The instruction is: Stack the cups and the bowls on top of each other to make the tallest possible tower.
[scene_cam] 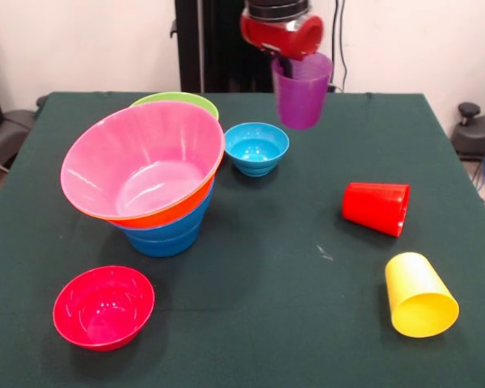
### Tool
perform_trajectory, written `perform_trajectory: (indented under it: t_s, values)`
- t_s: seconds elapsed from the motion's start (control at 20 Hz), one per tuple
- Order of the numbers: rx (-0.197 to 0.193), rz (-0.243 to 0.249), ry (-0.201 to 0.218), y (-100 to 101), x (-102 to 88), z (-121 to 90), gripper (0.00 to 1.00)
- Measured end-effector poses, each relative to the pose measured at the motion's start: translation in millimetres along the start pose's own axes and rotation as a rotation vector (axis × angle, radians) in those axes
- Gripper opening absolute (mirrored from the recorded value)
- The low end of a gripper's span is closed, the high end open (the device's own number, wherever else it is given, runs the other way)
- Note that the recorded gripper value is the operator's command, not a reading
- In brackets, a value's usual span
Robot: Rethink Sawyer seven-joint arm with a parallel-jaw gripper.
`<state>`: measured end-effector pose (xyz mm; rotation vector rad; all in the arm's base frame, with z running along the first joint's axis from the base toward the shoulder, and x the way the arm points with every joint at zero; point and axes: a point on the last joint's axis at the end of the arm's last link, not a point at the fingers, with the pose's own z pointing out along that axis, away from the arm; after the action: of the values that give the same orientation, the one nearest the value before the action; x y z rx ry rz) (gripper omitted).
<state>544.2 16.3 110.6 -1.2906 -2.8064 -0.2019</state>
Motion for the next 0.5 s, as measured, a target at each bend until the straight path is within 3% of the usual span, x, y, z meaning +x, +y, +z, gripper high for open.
perform_trajectory:
  t_s: [0.15, 0.5]
  values:
    - [0.031, -0.018, 0.022, -20.8, -10.2, -0.9, 0.00]
    - [0.062, -0.019, 0.080, -39.1, -20.1, -10.7, 0.00]
